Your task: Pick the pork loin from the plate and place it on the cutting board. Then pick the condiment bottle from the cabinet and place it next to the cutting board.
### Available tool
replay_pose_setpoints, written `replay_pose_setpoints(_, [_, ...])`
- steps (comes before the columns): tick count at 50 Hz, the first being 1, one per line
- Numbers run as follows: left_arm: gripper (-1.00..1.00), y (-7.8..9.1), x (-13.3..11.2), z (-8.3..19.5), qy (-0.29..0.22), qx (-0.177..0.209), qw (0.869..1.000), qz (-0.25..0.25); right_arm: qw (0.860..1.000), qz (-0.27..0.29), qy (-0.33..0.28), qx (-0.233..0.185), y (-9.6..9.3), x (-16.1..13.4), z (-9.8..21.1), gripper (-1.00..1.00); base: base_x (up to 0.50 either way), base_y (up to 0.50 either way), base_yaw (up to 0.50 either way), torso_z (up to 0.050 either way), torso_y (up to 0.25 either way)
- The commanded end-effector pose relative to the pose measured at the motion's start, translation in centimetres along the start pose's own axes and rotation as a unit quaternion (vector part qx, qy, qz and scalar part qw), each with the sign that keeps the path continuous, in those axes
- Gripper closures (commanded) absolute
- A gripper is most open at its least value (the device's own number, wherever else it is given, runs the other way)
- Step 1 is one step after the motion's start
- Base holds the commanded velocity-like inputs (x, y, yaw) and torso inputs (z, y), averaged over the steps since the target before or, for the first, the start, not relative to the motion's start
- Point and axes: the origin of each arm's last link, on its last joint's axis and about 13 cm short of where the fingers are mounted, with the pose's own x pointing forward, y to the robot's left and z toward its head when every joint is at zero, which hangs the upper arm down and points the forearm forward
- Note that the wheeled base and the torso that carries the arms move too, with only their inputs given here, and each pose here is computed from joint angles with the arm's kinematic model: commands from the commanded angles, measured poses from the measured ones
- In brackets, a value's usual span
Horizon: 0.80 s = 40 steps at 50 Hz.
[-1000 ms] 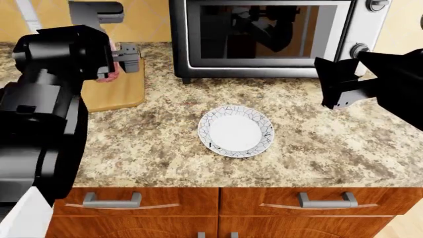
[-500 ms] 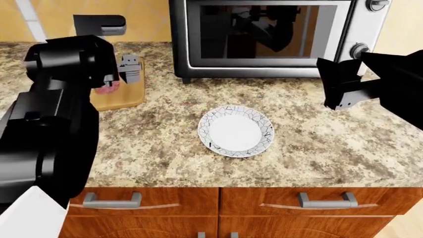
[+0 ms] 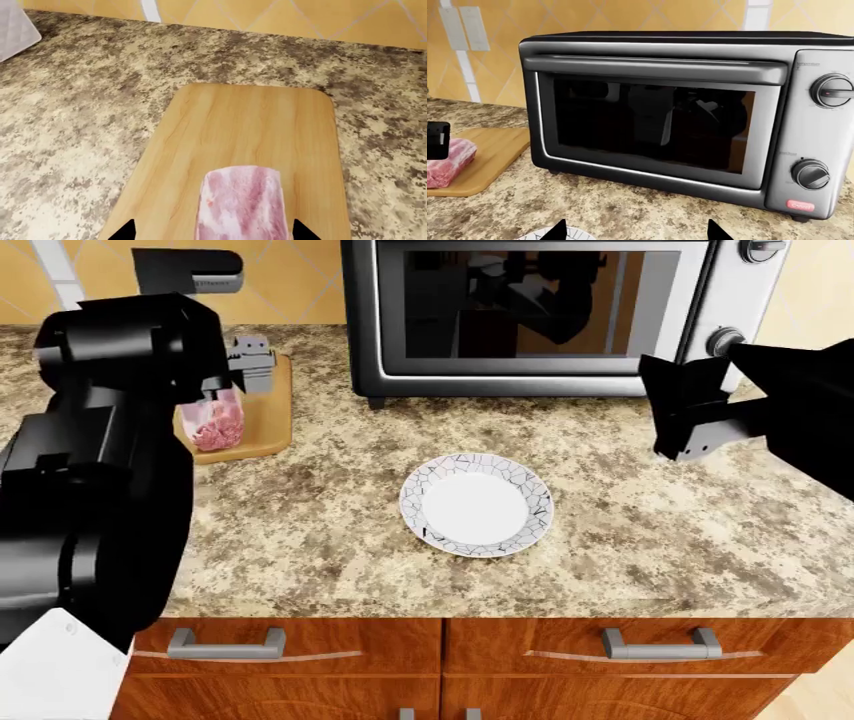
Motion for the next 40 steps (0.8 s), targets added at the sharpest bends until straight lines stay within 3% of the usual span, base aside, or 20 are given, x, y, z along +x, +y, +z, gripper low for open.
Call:
replay_pose_setpoints(1, [-1.0,0.7,-1.3,2.9,-0.063,-0.011,0.996,-0.055,1.0,0.0,-0.008,-0.001,0.1,-0.3,0.5,-1.0,0.0,0.0,0.0,0.0,0.0])
replay_pose_setpoints(8, [-1.0,2.7,-3.1,6.8,-0.159,-0.032,0.974,-0.156,0.999,0.0,-0.031,-0.014,0.6,-0.8,1.9,-1.0,0.0,0.0,0.0,0.0,0.0])
replay_pose_setpoints(10, [-1.0,3.3,-2.8,4.9,-0.127,-0.014,0.976,-0.174,0.999,0.001,-0.042,-0.022,0.9,-1.1,2.8,-1.0,0.0,0.0,0.0,0.0,0.0])
replay_pose_setpoints(12, [-1.0,4.7,-4.8,5.7,-0.197,-0.022,0.964,-0.176,0.998,0.002,-0.052,-0.029,1.2,-1.4,3.7,-1.0,0.0,0.0,0.0,0.0,0.0])
replay_pose_setpoints(13, [-1.0,5.1,-4.9,5.4,-0.207,-0.017,0.962,-0.174,0.998,0.0,-0.057,-0.038,1.4,-1.6,4.2,-1.0,0.0,0.0,0.0,0.0,0.0])
replay_pose_setpoints(16, [-1.0,5.9,-5.1,4.6,-0.215,-0.011,0.961,-0.174,0.995,-0.011,-0.08,-0.055,1.9,-2.0,6.1,-1.0,0.0,0.0,0.0,0.0,0.0])
replay_pose_setpoints(23, [-1.0,6.9,-4.5,3.5,-0.208,0.005,0.963,-0.171,0.985,-0.039,-0.153,-0.076,2.9,-2.8,14.3,-1.0,0.0,0.0,0.0,0.005,0.021])
replay_pose_setpoints(28, [-1.0,7.3,-3.7,3.1,-0.199,0.016,0.966,-0.167,0.974,-0.056,-0.191,-0.111,3.8,-2.7,21.0,-1.0,0.0,0.0,0.0,0.035,0.107])
replay_pose_setpoints(33, [-1.0,7.5,-3.2,3.2,-0.195,0.022,0.966,-0.166,0.967,-0.08,-0.211,-0.114,3.7,-1.4,25.8,-1.0,0.0,0.0,0.0,0.049,0.14])
replay_pose_setpoints(35, [-1.0,7.6,-3.0,3.2,-0.197,0.026,0.966,-0.166,0.969,-0.05,-0.216,-0.112,4.2,-0.7,27.1,-1.0,0.0,0.0,0.0,0.049,0.143])
replay_pose_setpoints(38, [-1.0,7.7,-2.7,3.4,-0.208,0.036,0.963,-0.167,0.964,0.047,-0.241,-0.106,5.7,0.8,28.4,-1.0,0.0,0.0,0.0,0.049,0.145])
replay_pose_setpoints(40, [-1.0,7.7,-2.6,3.5,-0.215,0.044,0.961,-0.166,0.962,-0.012,-0.245,-0.117,5.1,0.8,28.6,-1.0,0.0,0.0,0.0,0.049,0.145])
